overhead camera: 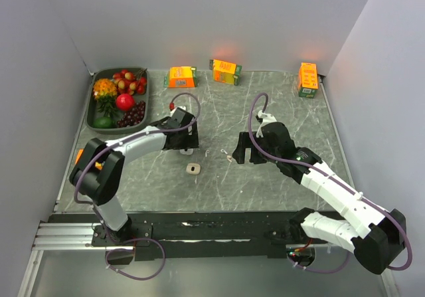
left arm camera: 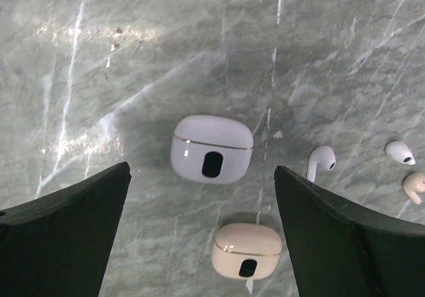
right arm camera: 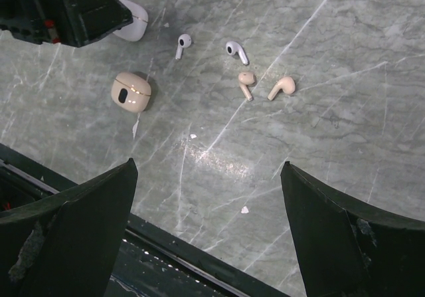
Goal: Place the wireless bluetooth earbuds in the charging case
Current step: Pick up the charging case at the center of the board.
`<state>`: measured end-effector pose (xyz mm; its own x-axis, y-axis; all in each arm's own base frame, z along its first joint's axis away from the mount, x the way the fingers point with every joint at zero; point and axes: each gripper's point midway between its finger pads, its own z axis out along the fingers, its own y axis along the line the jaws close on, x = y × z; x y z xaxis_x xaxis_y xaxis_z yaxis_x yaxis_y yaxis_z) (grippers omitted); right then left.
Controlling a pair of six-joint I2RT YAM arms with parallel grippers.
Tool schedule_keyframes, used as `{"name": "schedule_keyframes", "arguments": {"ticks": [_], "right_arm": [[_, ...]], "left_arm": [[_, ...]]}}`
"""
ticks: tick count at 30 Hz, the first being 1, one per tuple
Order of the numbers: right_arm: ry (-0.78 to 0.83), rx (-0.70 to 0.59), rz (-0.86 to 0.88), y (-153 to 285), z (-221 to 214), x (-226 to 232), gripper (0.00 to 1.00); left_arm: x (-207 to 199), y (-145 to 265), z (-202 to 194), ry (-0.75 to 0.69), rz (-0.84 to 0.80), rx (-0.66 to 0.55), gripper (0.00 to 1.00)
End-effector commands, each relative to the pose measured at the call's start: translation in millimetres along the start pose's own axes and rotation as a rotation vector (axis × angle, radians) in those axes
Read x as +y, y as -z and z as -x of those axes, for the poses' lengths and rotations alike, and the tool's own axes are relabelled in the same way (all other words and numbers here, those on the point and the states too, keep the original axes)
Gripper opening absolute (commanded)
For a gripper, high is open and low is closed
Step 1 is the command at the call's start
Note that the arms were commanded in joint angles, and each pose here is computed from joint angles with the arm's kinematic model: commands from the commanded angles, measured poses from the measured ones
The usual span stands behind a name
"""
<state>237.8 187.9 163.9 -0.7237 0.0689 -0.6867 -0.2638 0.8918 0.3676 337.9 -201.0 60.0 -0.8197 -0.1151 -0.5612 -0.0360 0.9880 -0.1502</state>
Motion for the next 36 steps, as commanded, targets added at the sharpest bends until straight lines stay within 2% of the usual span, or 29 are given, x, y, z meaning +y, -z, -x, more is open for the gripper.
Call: {"name": "schedule_keyframes", "arguments": {"ticks": [1, 11, 19, 22, 28, 31, 32, 34, 35, 36], "right_arm": [[0.007, -0.040, 0.019, 2.6, 9.7, 4.7, 0.97], [0.015, -0.042, 0.008, 2.5, 11.0, 2.7, 0.97], [0.019, -0.040, -0.001, 2.2, 9.4, 0.1, 0.97], [0.019, -0.038, -0.006, 1.7, 8.5, -1.0, 0.97], [0.017, -0.037, -0.003, 1.5, 7.8, -0.4, 0.97], [0.014, -0.043, 0.007, 3.5, 10.1, 2.2, 0.97], [0.013, -0.046, 0.010, 4.0, 12.5, 3.5, 0.97], [0.007, -0.047, 0.032, 6.5, 15.7, 8.9, 0.97], [0.007, -0.058, 0.050, 9.4, 21.1, 14.2, 0.97], [0.005, -0.063, 0.069, 11.6, 24.2, 19.2, 0.98]], "left_arm": [[-5.5, -4.5, 3.5, -0.070, 0.049, -0.002, 0.95], [0.2, -23.1, -8.3, -0.114, 0.109, 0.035, 0.81], [-2.0, -31.3, -14.4, -0.116, 0.108, 0.058, 0.77], [-1.8, -32.6, -16.2, -0.117, 0.108, 0.064, 0.72], [-0.7, -28.7, -21.7, -0.103, 0.094, 0.071, 0.53], [-0.3, -22.9, -21.2, -0.099, 0.081, 0.061, 0.37], [-0.2, -17.9, -18.3, -0.094, 0.073, 0.043, 0.23], [-2.2, -10.4, -11.9, -0.096, 0.055, 0.010, 0.06], [-2.8, -0.1, -6.2, -0.092, 0.036, -0.022, 0.01], [-8.9, 5.2, 2.1, -0.089, 0.006, -0.065, 0.01]]}}
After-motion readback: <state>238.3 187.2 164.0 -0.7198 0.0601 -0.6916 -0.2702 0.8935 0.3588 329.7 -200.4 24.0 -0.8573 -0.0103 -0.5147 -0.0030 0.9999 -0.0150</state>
